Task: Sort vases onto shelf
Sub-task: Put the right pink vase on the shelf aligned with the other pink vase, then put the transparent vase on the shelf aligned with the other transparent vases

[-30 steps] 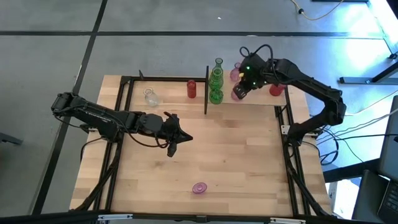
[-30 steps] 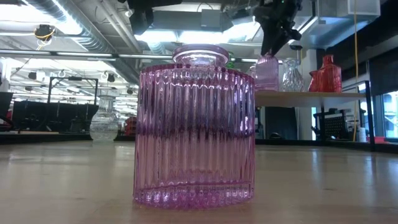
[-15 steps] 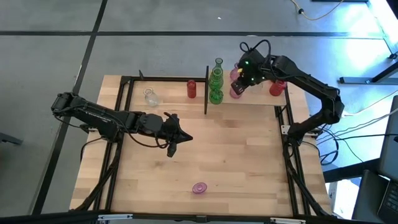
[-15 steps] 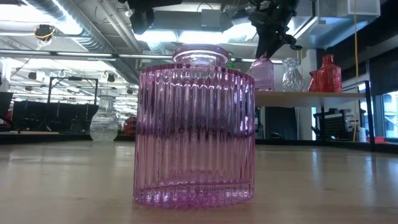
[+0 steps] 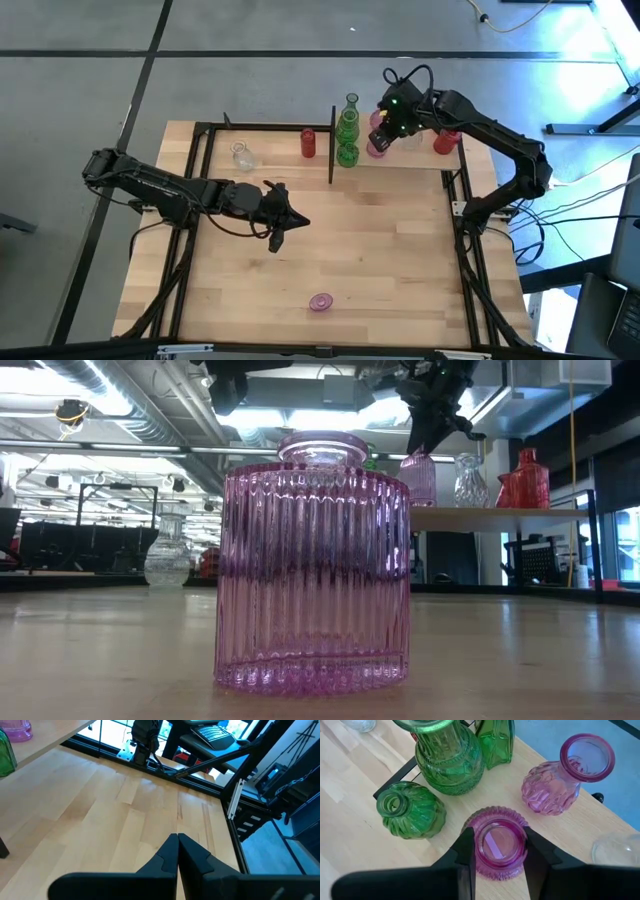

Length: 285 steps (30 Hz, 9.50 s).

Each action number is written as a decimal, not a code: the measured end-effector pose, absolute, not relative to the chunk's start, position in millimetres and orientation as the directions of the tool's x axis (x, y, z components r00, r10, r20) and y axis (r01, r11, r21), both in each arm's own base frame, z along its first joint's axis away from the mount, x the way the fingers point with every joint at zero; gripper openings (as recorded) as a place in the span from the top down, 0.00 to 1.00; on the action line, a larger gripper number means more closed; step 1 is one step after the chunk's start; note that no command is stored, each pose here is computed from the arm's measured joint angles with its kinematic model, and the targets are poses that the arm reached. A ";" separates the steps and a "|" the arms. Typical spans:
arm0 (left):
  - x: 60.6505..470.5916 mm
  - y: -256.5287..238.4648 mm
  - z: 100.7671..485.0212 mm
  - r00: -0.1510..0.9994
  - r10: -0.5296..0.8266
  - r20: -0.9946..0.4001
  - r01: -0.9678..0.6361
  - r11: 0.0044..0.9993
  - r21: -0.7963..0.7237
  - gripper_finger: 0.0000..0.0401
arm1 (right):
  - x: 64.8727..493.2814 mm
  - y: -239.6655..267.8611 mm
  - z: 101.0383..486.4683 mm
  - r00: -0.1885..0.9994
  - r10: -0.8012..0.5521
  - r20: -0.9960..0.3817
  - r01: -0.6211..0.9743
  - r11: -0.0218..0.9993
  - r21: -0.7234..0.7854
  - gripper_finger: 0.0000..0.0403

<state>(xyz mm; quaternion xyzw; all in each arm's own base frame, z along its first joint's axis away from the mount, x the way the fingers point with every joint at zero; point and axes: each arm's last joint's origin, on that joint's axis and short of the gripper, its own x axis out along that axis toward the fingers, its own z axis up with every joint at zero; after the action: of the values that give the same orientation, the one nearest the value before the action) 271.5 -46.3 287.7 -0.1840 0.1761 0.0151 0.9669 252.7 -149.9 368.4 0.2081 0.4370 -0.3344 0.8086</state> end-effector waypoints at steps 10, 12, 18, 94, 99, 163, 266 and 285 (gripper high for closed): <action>271.5 -46.4 287.6 0.937 -0.038 -0.347 -0.092 0.932 -0.351 1.00 | 247.6 -158.9 368.0 0.380 -0.374 -0.846 0.756 0.653 0.051 0.78; 271.4 -46.7 287.6 0.937 -0.047 -0.347 -0.084 0.931 -0.354 1.00 | 246.3 -161.1 368.0 0.384 -0.369 -0.846 0.758 0.650 0.060 0.78; 271.3 -46.8 287.3 0.935 -0.054 -0.351 -0.079 0.932 -0.354 1.00 | 246.6 -162.3 368.0 0.392 -0.370 -0.842 0.757 0.650 0.068 0.78; 271.3 -47.7 287.1 0.933 -0.081 -0.351 -0.049 0.938 -0.345 1.00 | 246.9 -172.0 370.7 0.407 -0.432 -0.805 0.787 0.613 0.069 0.56; 271.3 -47.7 287.2 0.933 -0.080 -0.351 -0.049 0.938 -0.344 1.00 | 247.2 -171.6 370.9 0.419 -0.418 -0.806 0.780 0.620 0.084 0.53; 142.2 181.3 284.4 0.240 0.460 -0.855 -0.955 0.271 -0.122 0.69 | 262.1 -15.8 458.4 0.735 -0.171 -0.657 0.311 0.945 0.103 0.53; 304.7 12.6 352.7 0.880 -0.222 -0.421 -0.174 0.672 -0.720 0.93 | 357.9 -3.0 343.3 0.812 0.397 -0.428 -0.213 0.884 0.415 0.65; 259.2 34.6 398.9 0.963 0.073 -0.259 -0.211 0.803 -0.557 0.73 | 334.1 1.2 362.9 0.883 -0.016 -0.469 0.164 0.947 0.276 0.67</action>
<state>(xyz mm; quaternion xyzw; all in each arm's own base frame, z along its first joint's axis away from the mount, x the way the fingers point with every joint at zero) 259.2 34.6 398.9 -0.3043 0.1132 0.0754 0.9428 334.1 1.2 362.9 0.1555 0.2370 -0.0471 0.9578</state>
